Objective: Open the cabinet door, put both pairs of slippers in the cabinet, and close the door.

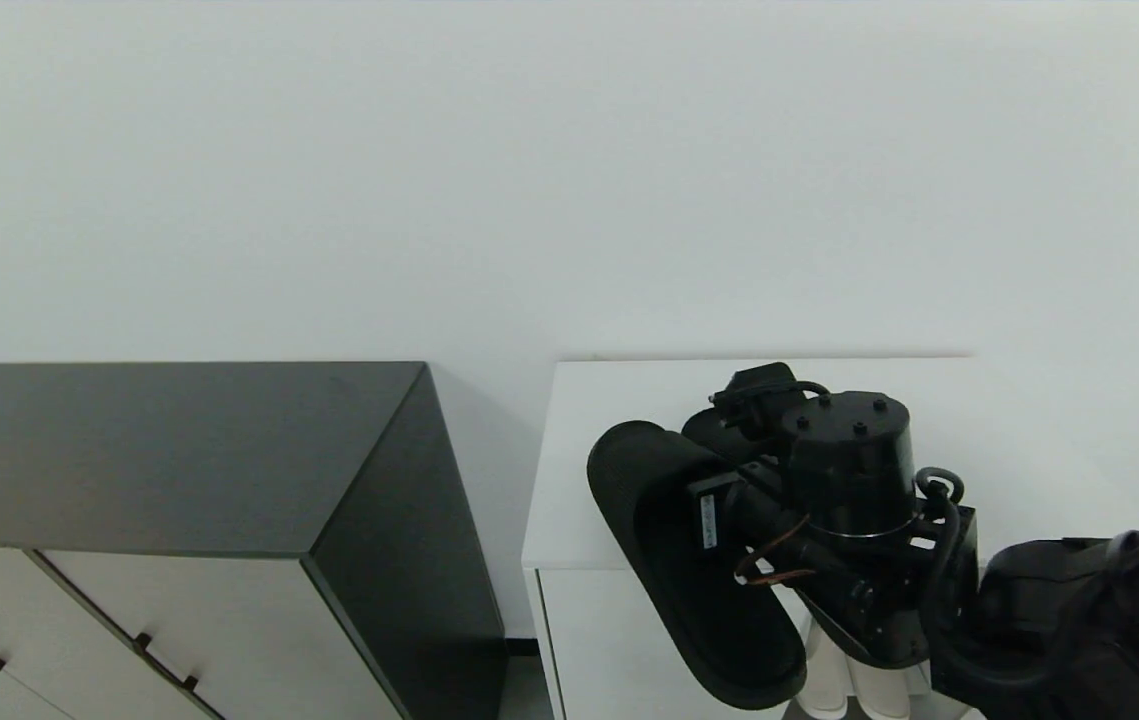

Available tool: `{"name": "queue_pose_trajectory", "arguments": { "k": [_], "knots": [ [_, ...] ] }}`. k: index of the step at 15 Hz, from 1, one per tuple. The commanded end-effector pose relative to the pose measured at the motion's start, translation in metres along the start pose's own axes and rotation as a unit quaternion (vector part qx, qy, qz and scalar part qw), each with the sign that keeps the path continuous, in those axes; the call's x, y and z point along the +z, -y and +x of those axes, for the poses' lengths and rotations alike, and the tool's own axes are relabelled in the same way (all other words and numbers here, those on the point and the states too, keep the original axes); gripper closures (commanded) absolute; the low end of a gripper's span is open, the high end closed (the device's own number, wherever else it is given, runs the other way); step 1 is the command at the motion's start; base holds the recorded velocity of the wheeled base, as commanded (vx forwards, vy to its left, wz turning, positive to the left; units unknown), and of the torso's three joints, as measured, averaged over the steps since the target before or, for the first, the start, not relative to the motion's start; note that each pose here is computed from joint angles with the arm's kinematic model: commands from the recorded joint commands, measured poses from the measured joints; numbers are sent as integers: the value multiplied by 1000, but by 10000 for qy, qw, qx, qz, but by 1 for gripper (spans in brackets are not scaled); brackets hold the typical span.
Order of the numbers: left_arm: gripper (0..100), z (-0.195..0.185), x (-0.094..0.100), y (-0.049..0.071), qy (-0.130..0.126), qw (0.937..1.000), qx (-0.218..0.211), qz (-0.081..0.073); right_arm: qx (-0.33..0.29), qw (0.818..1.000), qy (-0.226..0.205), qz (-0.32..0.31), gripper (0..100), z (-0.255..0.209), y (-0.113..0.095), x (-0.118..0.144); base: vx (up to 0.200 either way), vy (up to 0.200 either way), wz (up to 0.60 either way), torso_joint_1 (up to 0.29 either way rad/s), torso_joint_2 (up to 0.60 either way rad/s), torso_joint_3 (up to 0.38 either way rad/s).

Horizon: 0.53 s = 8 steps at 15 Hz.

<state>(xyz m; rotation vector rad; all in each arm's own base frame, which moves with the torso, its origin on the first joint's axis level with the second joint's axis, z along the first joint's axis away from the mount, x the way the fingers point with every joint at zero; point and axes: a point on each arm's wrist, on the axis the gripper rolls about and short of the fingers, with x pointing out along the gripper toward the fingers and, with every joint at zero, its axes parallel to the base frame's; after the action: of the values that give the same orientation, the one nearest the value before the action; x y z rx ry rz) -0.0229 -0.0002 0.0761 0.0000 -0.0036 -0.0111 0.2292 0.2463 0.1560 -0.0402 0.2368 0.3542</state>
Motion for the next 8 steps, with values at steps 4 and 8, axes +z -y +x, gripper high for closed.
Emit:
{"name": "queue_pose_trajectory", "arguments": {
  "k": [4, 8],
  "knots": [
    [100, 0, 0, 0, 5, 10000, 2, 0, 69, 10000, 21, -1, 100, -7, -1, 1, 0, 0, 0, 0, 0, 0],
    [100, 0, 0, 0, -3, 10000, 2, -8, 52, 10000, 9, -8, 100, -6, -2, 0, 0, 0, 0, 0, 0, 0]
  ]
}}
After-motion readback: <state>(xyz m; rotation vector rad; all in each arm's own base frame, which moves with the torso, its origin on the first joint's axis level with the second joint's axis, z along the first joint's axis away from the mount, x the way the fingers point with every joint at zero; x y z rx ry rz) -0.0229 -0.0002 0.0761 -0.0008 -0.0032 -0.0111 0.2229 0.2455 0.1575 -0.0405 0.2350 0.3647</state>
